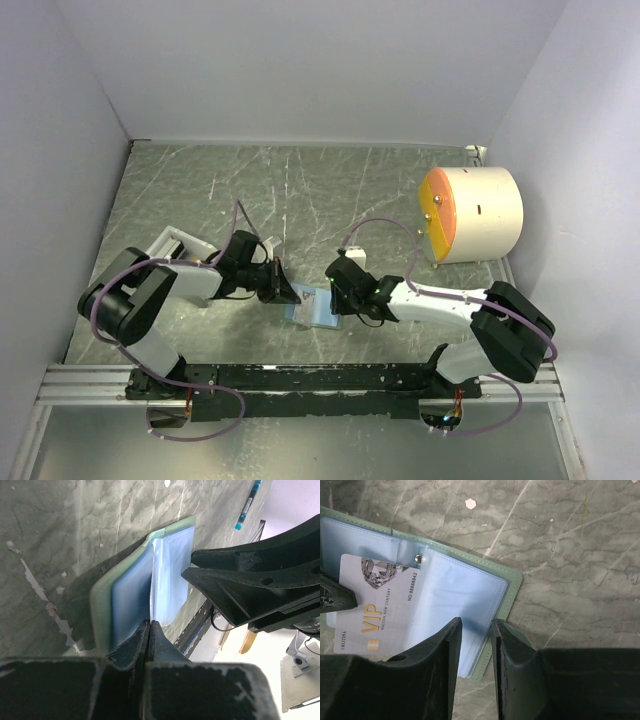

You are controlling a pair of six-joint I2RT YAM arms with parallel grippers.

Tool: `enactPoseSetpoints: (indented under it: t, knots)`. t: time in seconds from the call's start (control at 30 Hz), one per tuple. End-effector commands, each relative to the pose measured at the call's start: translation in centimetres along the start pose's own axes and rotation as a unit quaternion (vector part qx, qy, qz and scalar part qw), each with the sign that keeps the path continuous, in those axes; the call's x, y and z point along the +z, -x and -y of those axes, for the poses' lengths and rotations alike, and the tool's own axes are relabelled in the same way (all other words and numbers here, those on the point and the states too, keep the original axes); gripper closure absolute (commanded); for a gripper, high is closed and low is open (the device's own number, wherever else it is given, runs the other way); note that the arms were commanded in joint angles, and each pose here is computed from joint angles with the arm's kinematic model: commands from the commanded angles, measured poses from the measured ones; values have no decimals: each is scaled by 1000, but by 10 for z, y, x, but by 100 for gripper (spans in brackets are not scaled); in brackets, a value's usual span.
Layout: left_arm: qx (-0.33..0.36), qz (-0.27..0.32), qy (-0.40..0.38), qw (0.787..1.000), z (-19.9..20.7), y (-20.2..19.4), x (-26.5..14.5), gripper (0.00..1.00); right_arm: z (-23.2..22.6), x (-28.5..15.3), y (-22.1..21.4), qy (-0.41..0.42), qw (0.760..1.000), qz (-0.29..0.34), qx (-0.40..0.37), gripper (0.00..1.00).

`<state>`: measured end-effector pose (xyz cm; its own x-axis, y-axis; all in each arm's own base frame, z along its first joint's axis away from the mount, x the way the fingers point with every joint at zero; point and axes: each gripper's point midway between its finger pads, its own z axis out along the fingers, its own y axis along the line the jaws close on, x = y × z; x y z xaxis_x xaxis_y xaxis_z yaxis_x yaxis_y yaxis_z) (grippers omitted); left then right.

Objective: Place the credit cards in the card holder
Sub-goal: Insert the credit card into the card holder.

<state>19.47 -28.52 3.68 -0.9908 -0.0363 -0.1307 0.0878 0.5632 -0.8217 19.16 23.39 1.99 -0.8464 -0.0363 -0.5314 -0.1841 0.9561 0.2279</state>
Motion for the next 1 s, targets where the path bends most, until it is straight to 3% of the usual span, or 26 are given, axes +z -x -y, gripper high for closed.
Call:
enactPoseSetpoints:
  t: [0.0, 0.6, 0.97]
  knots:
    - [9, 10, -13, 1000, 5, 1, 6, 93, 2, -1, 2, 0, 1000, 12, 8, 69]
    - [37, 38, 2, 999, 25, 14, -10, 93, -3, -11, 13, 8, 1000, 26, 10, 70]
    - [27, 22, -2, 999, 16, 9, -1, 93, -3, -10, 13, 8, 1000, 25, 9, 70]
